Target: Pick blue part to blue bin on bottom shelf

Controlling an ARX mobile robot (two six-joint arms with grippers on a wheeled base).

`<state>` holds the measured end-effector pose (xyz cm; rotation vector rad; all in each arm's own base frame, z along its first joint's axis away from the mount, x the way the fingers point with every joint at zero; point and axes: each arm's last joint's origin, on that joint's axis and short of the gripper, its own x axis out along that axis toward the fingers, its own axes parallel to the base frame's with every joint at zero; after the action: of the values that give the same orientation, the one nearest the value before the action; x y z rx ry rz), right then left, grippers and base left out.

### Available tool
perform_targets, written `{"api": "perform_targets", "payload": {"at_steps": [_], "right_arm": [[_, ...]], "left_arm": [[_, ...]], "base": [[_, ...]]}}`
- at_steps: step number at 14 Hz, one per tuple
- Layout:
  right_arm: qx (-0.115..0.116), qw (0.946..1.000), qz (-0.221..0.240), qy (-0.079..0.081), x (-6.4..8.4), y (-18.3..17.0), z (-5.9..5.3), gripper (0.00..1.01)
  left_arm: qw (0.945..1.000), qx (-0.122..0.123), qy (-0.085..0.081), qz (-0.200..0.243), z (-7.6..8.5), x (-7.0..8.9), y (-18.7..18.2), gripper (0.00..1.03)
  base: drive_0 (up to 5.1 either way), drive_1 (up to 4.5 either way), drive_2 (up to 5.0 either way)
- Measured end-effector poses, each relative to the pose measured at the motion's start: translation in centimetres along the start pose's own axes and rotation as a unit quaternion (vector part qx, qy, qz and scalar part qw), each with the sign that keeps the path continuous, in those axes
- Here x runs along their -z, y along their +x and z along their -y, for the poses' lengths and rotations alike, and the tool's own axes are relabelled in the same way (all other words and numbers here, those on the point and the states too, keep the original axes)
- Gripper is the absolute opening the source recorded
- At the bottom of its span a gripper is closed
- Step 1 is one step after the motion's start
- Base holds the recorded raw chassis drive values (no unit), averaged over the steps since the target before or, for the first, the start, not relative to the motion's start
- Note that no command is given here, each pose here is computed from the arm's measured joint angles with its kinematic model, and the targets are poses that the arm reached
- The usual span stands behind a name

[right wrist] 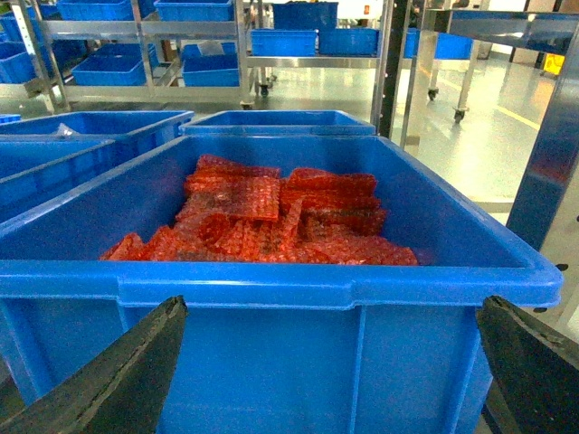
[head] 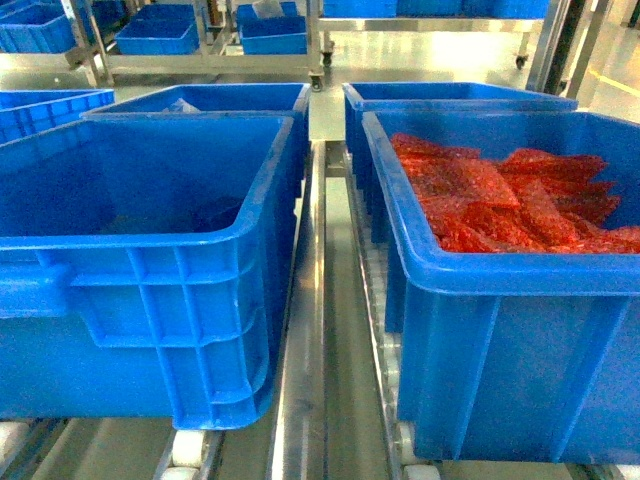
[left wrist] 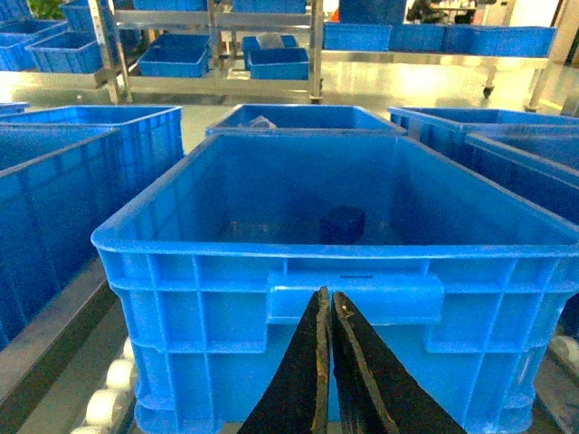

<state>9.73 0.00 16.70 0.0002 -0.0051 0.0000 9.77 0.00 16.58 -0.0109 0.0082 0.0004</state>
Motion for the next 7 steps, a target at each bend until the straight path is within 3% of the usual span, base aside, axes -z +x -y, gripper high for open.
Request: {"api": "perform_targets", "payload": {"at_steps": [5,6,7], "right_arm": [[0.0,1.0,-0.001,0.0,0.03,0.0,0.0,0.98],[0.0,1.0,-0.001,0.0,0.03,0.0,0.0,0.98],[0.0,1.0,-0.001,0.0,0.02,0.0,0.0,0.98]], "left_arm": [[1.0,0.0,0.0,0.002,0.0,-0.05,0.0,0.02],[1.0,0.0,0.0,0.002,0.0,-0.05,0.0,0.05],[1.0,0.0,0.0,0.002,0.0,-0.05,0.0,0.18]], "base": [[0.0,0.0,0.0],[0.0,0.0,0.0],[0.0,0.0,0.0]]}}
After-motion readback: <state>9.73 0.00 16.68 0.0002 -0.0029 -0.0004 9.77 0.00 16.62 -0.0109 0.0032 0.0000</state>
